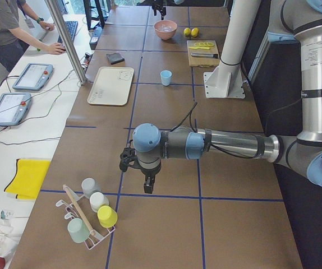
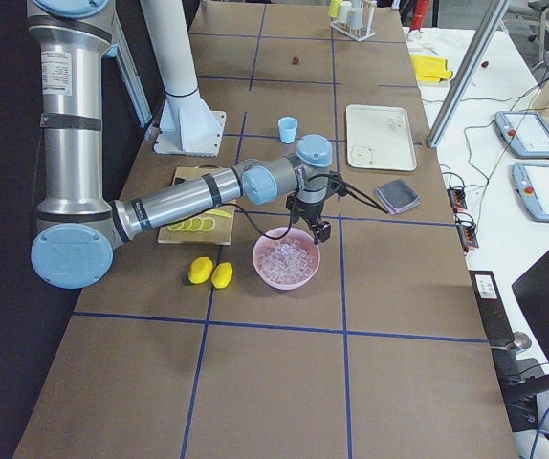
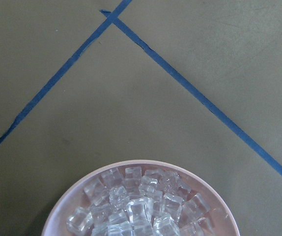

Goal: Put ice and strawberries in cup
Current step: 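Lower the right gripper into the bowl and grasp another ice cube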

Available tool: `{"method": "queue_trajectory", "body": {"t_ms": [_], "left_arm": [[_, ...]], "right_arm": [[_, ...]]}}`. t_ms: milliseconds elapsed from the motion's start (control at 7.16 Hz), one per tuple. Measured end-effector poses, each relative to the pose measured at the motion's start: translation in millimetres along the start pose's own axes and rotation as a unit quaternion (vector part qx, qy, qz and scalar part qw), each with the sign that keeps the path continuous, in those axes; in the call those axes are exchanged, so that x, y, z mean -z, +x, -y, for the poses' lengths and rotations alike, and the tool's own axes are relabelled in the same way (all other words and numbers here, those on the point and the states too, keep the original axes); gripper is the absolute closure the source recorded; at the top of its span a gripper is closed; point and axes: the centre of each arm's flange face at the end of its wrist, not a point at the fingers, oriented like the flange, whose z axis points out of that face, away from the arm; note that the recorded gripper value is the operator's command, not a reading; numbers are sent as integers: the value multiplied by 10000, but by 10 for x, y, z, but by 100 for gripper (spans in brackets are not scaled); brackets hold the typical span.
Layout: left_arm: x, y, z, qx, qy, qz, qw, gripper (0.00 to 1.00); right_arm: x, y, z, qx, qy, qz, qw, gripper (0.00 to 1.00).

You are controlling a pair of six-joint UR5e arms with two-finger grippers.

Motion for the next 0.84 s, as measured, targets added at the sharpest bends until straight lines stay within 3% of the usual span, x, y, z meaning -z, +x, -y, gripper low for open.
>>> {"method": "queue_trajectory", "body": {"t_ms": [419, 838], "left_arm": [[1, 1, 0, -1, 1, 0, 10000, 0], [-4, -4, -1, 6, -4, 0, 10000, 0]], "right_arm": [[-425, -176, -49, 446, -19, 128, 9989, 2], [-592, -234, -116, 544, -118, 183, 9983, 8]]}}
